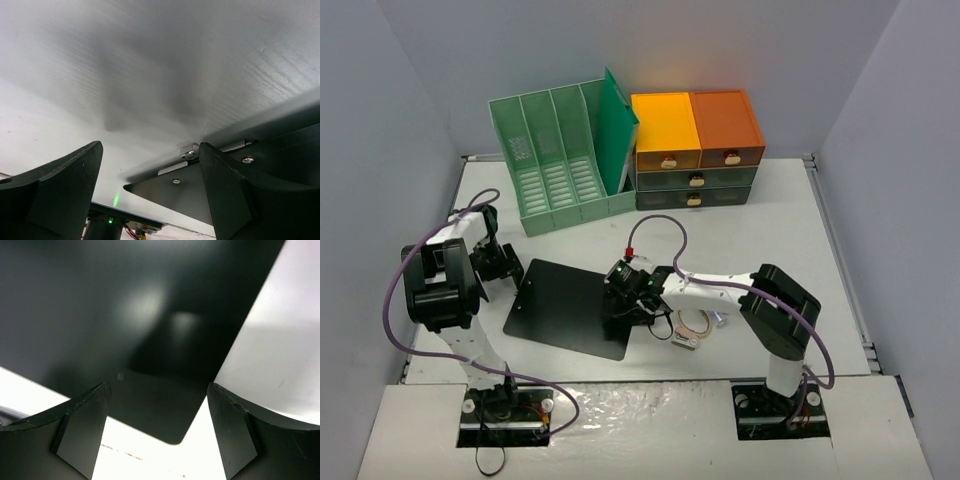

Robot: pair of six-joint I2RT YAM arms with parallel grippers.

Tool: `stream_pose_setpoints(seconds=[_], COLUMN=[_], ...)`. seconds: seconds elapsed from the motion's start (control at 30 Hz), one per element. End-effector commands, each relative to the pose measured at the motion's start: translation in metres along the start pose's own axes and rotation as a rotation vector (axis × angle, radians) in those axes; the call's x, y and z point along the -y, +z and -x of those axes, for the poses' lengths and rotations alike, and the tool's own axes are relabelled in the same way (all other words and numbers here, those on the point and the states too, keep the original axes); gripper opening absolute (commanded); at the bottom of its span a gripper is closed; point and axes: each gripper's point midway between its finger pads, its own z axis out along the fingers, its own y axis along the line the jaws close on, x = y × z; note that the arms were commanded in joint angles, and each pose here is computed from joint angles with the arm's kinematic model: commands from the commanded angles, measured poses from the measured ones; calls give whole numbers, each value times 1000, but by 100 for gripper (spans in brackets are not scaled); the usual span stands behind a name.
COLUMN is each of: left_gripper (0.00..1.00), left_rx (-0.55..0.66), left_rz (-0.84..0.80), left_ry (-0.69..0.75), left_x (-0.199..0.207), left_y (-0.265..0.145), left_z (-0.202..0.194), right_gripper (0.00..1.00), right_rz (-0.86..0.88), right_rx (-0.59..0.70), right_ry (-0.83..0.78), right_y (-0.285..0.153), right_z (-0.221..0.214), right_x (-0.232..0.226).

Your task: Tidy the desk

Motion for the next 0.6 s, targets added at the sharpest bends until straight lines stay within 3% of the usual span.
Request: stream_pose_setpoints(seconds=[0.0,0.57], left_gripper=[75,75], left_rx=[-55,-127], left_rz=[-98,-243], left_ry=[57,114], left_x=[18,53], left_y=[-17,-11], left_z=[-24,-36], right_gripper=[75,75], right_rz=[-114,-112], right_rx=[75,56], right_ry=[46,-14], right_y=[39,68], right_z=[36,63], right_x=[39,32])
